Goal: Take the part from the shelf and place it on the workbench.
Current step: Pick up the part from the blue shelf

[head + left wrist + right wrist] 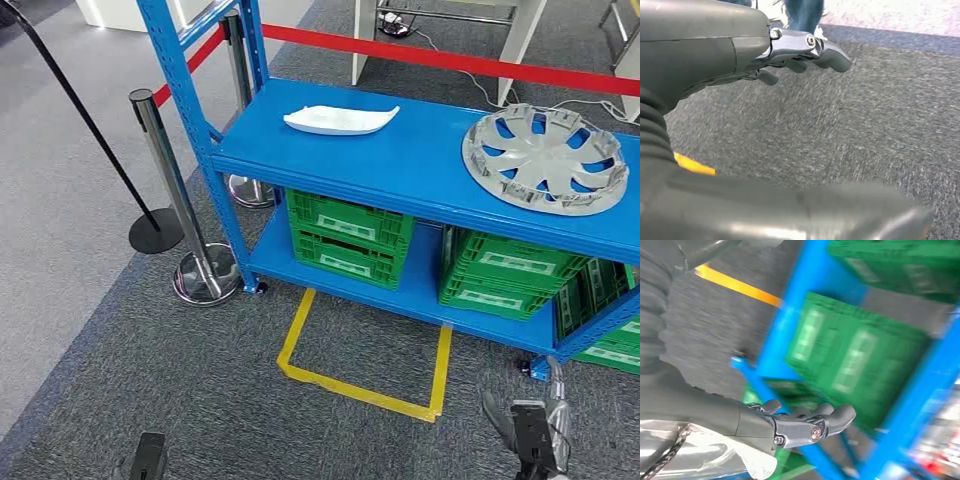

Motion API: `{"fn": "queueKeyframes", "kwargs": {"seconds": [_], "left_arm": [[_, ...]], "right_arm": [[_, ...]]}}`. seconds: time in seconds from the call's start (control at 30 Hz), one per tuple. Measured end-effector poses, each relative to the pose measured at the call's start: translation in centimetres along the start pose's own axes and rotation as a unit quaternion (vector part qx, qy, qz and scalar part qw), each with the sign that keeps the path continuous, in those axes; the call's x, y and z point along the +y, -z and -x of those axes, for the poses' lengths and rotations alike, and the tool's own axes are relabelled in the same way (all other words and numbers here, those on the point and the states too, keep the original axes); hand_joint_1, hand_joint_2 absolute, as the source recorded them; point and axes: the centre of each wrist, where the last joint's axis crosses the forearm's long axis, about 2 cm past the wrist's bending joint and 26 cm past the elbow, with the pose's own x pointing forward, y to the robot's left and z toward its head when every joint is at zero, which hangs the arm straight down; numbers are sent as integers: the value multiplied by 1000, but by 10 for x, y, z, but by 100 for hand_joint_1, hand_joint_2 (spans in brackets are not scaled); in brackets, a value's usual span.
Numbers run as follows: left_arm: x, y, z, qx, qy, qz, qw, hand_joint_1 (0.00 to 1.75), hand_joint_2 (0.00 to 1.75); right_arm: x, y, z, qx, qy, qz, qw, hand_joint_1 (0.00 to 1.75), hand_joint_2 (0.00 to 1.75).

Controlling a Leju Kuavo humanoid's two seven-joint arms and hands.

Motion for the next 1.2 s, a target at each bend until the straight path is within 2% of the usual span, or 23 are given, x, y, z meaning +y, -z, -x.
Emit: {"fn": "queueKeyframes", "kwargs": {"seconds": [0.07,0.3,0.67,0.97,1.2], "left_arm": [[-1,0,-1,-3,3,1,1000,0,0],[-6,0,-5,-25,18,14,999,0,0],[-13,1,-14,-61,23,50,997,0,0],[-18,3,-20,-85,21,81,993,0,0],[-19,3,-22,-89,18,90,992,0,0]], "right_arm": [[1,9,-8,-22,-4,-2,1000,0,175],[5,66,-71,-172,-31,-21,984,0,175],[13,129,-172,-350,-92,-73,929,0,175],[17,158,-236,-441,-173,-117,873,0,175],[27,182,-280,-462,-248,-159,836,0,175]]}}
